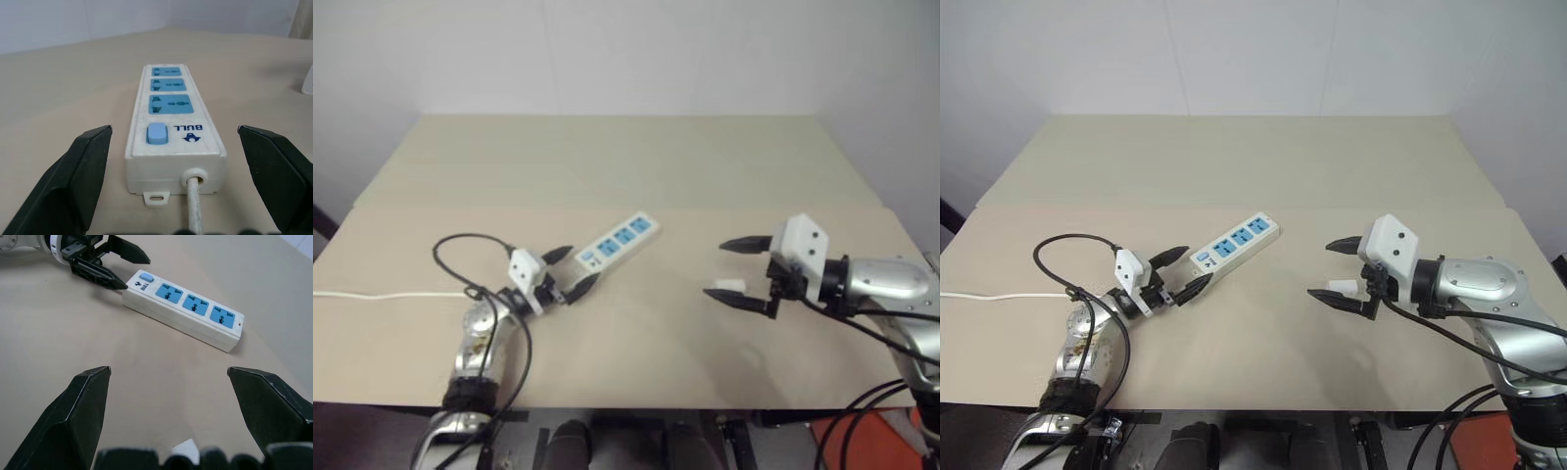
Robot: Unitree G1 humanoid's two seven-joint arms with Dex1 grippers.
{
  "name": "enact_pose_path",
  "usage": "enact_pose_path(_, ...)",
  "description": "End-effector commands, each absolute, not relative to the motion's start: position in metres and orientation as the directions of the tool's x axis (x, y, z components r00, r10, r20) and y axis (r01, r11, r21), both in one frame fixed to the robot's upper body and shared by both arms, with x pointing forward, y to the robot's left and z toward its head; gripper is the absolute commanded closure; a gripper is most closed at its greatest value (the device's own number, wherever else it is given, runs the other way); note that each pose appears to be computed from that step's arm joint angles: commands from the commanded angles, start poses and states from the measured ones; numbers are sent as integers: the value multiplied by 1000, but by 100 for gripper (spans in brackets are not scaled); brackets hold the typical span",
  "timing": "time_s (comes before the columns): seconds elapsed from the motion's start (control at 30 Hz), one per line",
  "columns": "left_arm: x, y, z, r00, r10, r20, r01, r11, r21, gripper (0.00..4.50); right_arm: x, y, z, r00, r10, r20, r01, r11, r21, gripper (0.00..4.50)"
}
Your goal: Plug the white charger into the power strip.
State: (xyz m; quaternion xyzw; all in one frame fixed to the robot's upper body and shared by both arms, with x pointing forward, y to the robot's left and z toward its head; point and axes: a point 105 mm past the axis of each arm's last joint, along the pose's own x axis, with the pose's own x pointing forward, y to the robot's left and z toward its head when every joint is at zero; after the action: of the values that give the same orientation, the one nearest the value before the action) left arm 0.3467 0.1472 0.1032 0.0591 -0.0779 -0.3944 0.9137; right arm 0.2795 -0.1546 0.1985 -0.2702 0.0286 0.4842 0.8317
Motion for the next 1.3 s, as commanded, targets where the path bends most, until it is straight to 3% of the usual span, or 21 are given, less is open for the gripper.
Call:
enact_pose_path(0.03, 355, 149, 108, 690, -720, 81, 702, 692, 171, 1, 275, -152, 206, 533, 796, -288, -810, 381, -446, 0)
enact_pose_path(0.87, 358, 132, 104, 671, -739, 63, 724, 671, 163, 1, 278, -154, 209, 547, 784, -292, -803, 393, -449, 0)
enact_pose_path(1.0, 359, 128, 103, 652, -756, 52, 742, 651, 159, 120, 279, -156, 208, 554, 779, -293, -800, 401, -446, 0)
enact_pose_path(1.3, 359, 125, 101, 650, -759, 40, 746, 647, 157, 129, 280, -157, 208, 564, 772, -291, -794, 411, -449, 0)
